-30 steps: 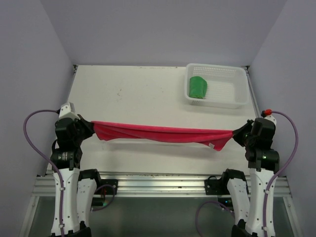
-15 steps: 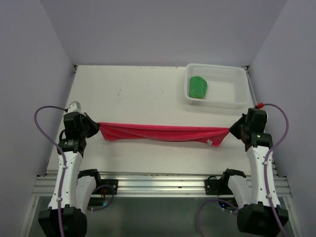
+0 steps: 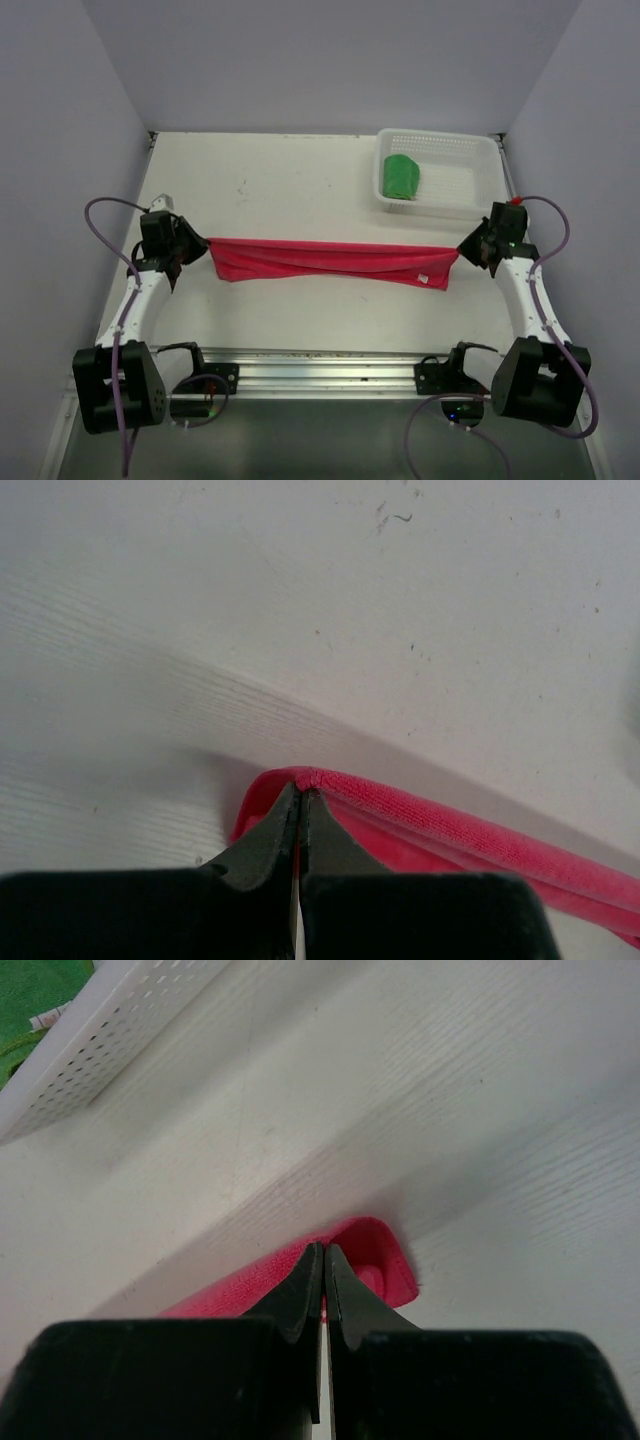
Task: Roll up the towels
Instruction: Fold the towel
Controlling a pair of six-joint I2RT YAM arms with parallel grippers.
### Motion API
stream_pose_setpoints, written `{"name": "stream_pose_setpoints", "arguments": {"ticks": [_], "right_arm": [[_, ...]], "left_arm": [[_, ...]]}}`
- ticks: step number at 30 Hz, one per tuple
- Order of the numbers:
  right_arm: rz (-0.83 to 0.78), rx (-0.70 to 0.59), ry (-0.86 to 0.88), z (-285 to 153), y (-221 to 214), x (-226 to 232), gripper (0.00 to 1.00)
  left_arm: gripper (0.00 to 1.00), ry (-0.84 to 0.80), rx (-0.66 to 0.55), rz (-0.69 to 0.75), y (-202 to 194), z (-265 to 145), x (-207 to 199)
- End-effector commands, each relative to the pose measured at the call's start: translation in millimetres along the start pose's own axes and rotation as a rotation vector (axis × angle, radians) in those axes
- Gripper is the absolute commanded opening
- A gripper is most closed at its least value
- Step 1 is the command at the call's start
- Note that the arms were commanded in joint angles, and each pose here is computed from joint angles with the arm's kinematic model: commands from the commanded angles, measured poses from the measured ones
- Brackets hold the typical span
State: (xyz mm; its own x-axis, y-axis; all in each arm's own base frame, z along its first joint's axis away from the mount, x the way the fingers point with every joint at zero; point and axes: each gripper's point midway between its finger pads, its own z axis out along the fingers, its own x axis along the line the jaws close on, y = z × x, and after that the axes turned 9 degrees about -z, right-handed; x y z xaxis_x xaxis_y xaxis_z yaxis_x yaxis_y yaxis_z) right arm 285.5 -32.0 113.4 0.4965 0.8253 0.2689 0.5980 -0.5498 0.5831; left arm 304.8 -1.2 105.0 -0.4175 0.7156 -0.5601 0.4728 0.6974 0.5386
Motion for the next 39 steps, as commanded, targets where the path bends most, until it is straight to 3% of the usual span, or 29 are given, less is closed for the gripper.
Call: {"name": "stream_pose_setpoints", "arguments": {"ticks": [1,32,34,37,39], "right_arm": [[0.006,-0.093,-0.026,12.2,27.8,0.5,0.0],[-0.04,-0.061,-0.078,85.7,53.5,22.1,0.04],[-0.04,-0.057,-0.077,89.3,54.1,23.2,0.06],[-0.038,-0.057,-0.076,93.1,53.9,24.1,0.19],[-0.04,-0.058,-0.071,94.4,54.7,26.3,0.29]], "left_arm": [[0.0,-0.071,-0.116,0.015,38.7,9.1,-22.9],[0.0,-0.09,0.028,0.022,36.0,108.0,-38.8],[0.0,-0.083,0.034,0.019,35.6,113.7,-38.7],[0.01,-0.095,0.024,0.017,37.9,117.1,-41.6],[0.1,-0.1,0.018,0.023,40.3,118.2,-44.3]]}}
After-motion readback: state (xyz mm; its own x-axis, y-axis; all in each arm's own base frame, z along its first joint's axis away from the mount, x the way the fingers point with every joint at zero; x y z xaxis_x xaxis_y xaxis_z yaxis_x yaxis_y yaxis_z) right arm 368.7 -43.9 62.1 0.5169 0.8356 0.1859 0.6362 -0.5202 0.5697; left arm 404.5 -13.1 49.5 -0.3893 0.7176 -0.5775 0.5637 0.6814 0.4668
